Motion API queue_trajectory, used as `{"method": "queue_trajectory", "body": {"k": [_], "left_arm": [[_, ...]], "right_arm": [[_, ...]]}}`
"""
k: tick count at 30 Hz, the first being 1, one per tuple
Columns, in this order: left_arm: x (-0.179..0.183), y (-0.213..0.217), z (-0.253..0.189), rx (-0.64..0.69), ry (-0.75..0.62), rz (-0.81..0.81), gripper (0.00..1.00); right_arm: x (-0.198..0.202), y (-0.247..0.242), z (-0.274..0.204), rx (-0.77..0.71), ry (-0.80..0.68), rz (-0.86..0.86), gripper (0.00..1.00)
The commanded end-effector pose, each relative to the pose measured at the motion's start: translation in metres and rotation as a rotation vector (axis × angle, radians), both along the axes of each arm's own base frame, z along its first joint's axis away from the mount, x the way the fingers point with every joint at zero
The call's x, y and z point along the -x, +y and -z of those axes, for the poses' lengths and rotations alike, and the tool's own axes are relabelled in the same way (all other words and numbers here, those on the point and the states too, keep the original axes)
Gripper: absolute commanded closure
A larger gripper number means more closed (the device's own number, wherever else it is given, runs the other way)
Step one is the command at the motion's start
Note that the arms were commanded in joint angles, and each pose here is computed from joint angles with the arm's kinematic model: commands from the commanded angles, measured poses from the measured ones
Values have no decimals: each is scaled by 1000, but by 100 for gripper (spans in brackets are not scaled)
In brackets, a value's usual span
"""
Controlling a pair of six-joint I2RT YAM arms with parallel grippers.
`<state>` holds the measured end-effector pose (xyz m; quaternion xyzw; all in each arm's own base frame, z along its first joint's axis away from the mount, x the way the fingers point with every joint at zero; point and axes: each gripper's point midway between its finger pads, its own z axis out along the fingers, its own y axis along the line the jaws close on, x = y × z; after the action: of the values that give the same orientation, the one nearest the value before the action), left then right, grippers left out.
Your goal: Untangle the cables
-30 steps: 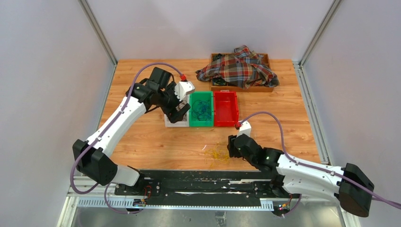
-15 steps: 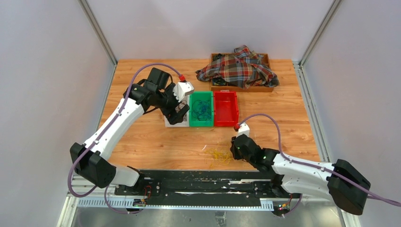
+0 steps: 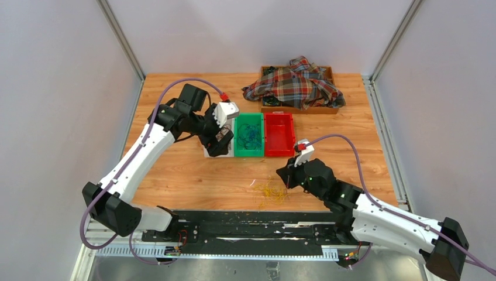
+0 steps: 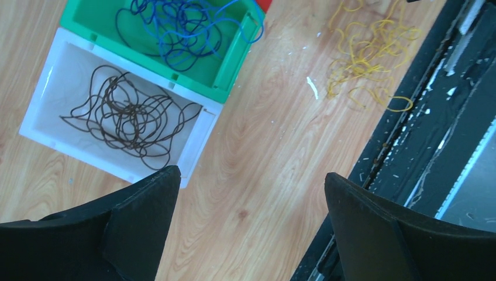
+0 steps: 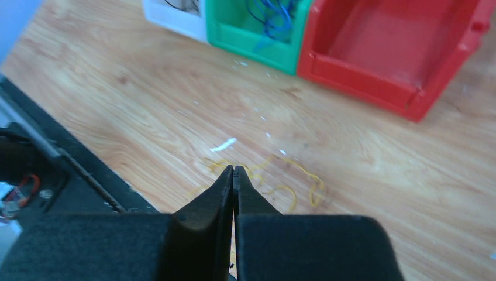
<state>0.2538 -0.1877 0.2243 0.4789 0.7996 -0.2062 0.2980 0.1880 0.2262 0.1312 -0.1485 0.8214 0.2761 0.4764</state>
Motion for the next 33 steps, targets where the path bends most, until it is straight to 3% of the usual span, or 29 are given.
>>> {"method": "queue_trajectory", "body": {"k": [1, 2, 4, 6, 10, 14, 26, 30, 33], "left_arm": [[15, -10, -24, 98, -1, 48, 2], [16, -10, -24, 98, 1, 45, 2], [16, -10, -23, 92, -3, 44, 2], [15, -8, -21, 82, -5, 38, 2], [12, -5, -19, 65, -2, 13, 2], [9, -1, -19, 46, -24, 5, 2], [8, 1, -19, 39, -26, -11, 2], [10, 1, -17, 37, -21, -11, 2], [11, 4, -17, 32, -29, -11, 2]], "right_arm": [[0, 6, -33, -36, -40, -53, 99], [-2, 1, -29, 1, -29, -29, 97], [-6, -18, -10, 102, 23, 55, 74], [-4, -32, 13, 169, 75, 111, 57], [5, -48, 48, 179, 151, 182, 42], [14, -56, 70, 173, 187, 197, 42], [12, -55, 109, 187, 232, 201, 54], [3, -42, 102, 135, 185, 181, 65], [2, -36, 94, 117, 167, 153, 80]]}}
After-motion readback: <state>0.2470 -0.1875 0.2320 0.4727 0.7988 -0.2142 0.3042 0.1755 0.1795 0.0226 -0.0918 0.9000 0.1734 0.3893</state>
